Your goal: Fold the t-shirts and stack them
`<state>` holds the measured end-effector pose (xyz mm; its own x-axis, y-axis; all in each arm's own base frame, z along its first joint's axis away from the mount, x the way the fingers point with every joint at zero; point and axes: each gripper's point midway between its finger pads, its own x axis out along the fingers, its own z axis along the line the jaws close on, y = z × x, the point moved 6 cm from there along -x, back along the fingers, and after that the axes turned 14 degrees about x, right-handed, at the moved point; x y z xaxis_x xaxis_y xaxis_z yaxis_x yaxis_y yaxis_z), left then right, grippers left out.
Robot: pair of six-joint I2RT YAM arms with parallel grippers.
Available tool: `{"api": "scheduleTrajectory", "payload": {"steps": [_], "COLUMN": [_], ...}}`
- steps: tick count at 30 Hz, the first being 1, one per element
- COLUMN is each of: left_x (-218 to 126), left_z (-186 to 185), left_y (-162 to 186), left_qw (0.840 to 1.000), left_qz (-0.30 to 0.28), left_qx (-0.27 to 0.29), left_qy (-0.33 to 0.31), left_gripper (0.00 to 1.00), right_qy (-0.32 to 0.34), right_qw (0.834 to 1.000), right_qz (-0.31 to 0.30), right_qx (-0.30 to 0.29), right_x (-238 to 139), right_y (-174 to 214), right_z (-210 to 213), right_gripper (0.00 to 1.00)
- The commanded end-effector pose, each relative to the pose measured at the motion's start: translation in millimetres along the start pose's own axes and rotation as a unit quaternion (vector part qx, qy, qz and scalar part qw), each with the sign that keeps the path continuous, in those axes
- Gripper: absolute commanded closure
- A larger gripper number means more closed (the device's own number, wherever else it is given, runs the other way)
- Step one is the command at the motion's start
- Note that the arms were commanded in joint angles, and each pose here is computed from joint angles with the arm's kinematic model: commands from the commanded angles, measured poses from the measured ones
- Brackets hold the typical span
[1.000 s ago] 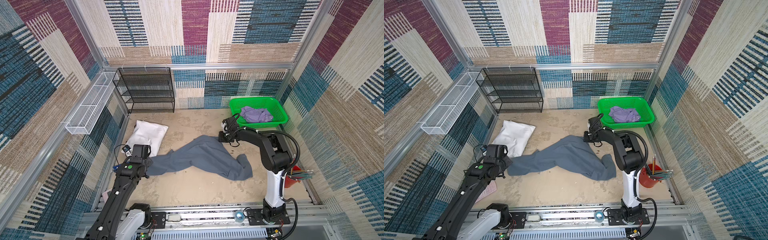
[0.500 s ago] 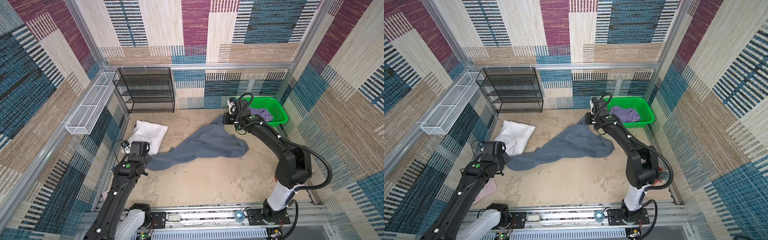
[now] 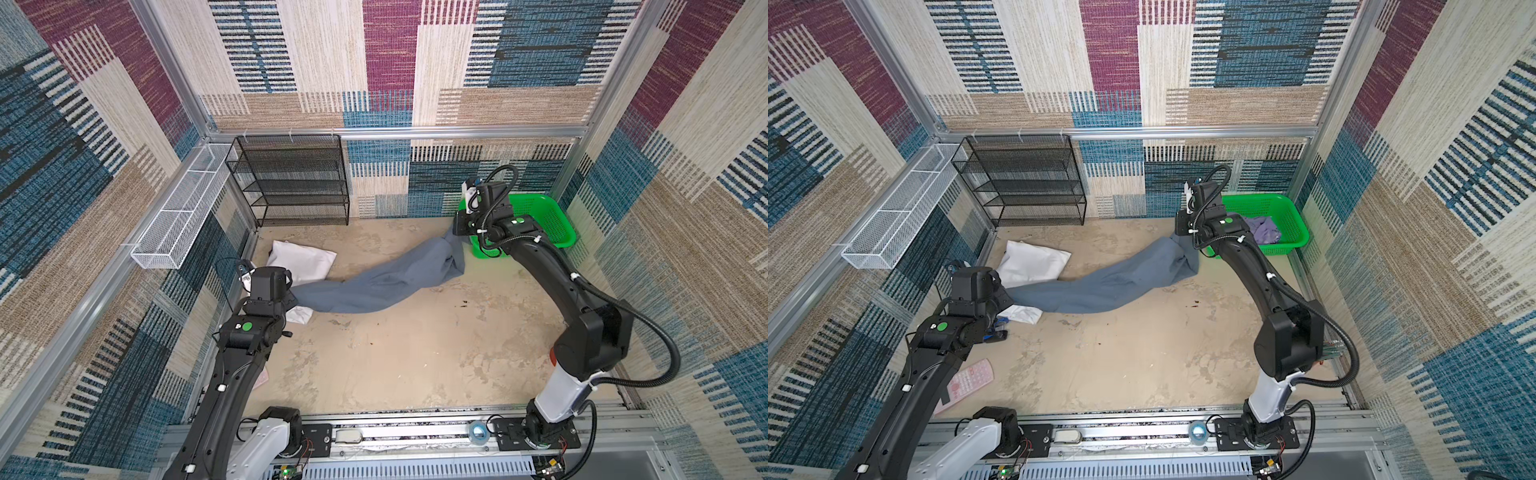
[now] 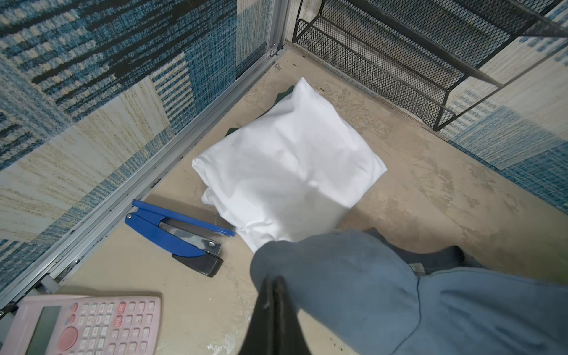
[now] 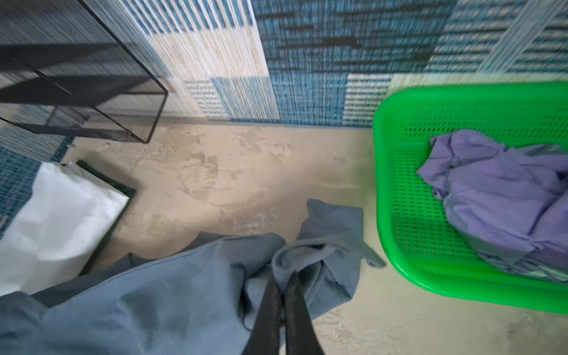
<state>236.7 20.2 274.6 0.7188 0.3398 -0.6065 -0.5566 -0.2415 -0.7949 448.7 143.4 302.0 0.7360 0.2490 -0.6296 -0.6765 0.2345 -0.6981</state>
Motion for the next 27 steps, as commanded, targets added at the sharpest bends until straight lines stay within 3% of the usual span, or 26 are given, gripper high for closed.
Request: {"api": "scheduleTrajectory", "payload": {"steps": [1,6,12,13,14,18,23,27], "left_x": [-2,-8,2,5,8,9,6,1], "left_z": [3,16,22,22,21,21,25,28], "left_y": [10,32,68,73,78,86,90,91], "left_qw": [1.0,1.0,0.996,0.996,0.996,0.995,0.995,0.995], "left_qz": [0.013,0.025,0.08,0.086,0.091,0.098,0.096,0.095], "left_qx": [-0.006,-0.01,-0.009,-0.01,-0.012,-0.022,-0.024,-0.027], "left_qy": [0.001,-0.011,-0.03,-0.028,-0.024,-0.016,-0.019,-0.02], "left_gripper": [1.0,1.0,1.0,1.0,1.0,1.0,1.0,1.0], "right_qy": [0.043,0.105,0.199,0.207,0.214,0.169,0.044,0.039], "right_qw": [0.998,0.991,0.966,0.964,0.963,0.979,0.989,0.983], "right_qz": [0.05,0.076,0.153,0.153,0.148,0.11,0.14,0.177], "right_qx": [0.014,0.043,0.06,0.062,0.064,0.043,0.002,0.005], "right_x": [6,-37,-64,-62,-59,-47,1,49], "right_y": [17,74,136,138,136,105,99,131], "right_z": [-13,-48,-87,-90,-91,-58,1,3], "right_gripper": [1.0,1.0,1.0,0.88,0.68,0.42,0.42,0.44]}}
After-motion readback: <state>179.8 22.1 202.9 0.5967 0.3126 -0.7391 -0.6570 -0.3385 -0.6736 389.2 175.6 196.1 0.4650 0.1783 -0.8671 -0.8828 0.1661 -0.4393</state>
